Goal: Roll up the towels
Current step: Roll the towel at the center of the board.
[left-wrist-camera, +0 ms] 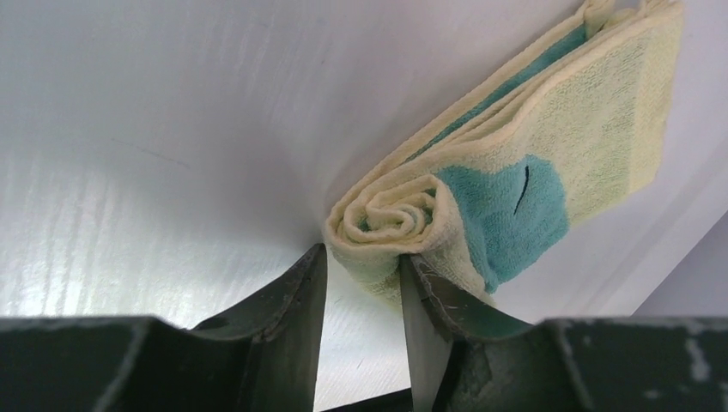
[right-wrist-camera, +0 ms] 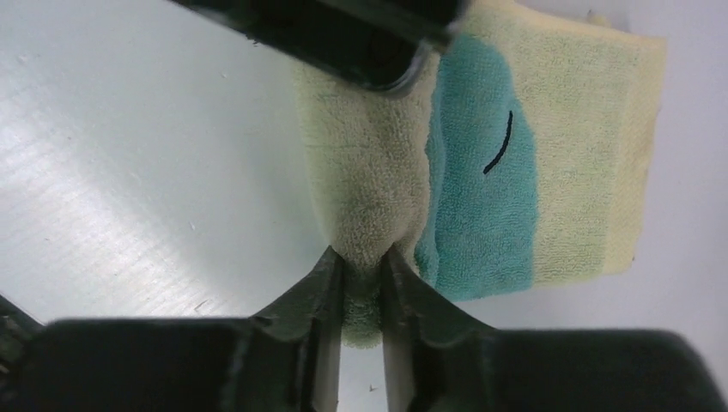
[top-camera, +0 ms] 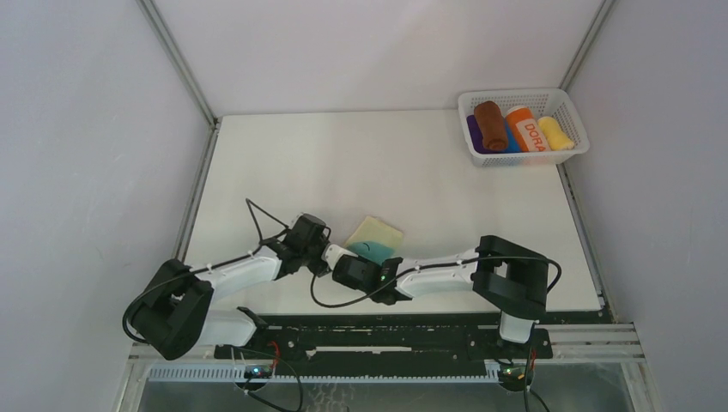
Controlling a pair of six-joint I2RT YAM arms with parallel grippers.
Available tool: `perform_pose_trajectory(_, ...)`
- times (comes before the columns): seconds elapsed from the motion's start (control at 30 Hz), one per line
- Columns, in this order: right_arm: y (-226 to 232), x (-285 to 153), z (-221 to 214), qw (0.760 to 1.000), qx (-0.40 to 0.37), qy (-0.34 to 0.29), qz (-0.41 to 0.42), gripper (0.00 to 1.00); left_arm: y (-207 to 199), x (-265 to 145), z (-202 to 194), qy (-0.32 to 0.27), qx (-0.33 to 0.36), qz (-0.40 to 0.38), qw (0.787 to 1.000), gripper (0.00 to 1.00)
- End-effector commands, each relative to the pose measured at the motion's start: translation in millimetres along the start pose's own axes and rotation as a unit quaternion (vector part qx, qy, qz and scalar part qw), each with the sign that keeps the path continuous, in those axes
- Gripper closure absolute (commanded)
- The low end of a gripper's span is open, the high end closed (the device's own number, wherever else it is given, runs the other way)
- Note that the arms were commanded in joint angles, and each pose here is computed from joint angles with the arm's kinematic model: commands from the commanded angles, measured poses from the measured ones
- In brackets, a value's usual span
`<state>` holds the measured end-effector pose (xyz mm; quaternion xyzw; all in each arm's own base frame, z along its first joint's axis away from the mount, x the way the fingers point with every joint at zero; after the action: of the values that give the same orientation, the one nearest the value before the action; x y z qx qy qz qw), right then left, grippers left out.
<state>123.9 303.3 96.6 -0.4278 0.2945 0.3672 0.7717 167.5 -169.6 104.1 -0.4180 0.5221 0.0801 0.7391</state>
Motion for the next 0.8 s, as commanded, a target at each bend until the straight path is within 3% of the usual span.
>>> perform_pose_trajectory(0.0,7,1,1,0.997,0.016,0.015,0.081,0.9,12,-11,2,-0.023,0.014,0.042,0.999,0.56)
perform_pose_trajectory(0.1,4,-1,10,0.985,0.065,-0.001,0.159,1.0,14,-21,4,-0.043,0.008,0.027,0.999,0.45)
perform_pose_trajectory(0.3,-14,0,18,0.932,0.185,-0.03,0.31,1.0,18,-49,9,-0.093,-0.009,-0.038,0.995,0.31)
perform_pose_trajectory(0.4,-24,4,16,0.887,0.255,-0.05,0.38,1.0,22,-61,10,-0.108,-0.014,-0.064,0.992,0.28)
perform_pose_trajectory(0.53,-35,12,5,0.804,0.35,-0.078,0.475,1.0,25,-68,8,-0.099,-0.013,-0.087,0.991,0.27)
perform_pose_trajectory(0.77,-56,37,-27,0.695,0.478,-0.109,0.527,1.0,17,-62,2,-0.059,0.0,-0.112,0.992,0.27)
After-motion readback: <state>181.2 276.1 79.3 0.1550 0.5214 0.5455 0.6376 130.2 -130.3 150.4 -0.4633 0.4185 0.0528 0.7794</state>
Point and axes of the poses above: each gripper's point midway between its finger pads, its own x axis out along the fingers, its own y axis along the line the jaws close on, z = x × y, the point moved 10 cm from there along -x, back along the fingers, and after that the axes turned 8 degrees about -x, right-handed, at the moved point
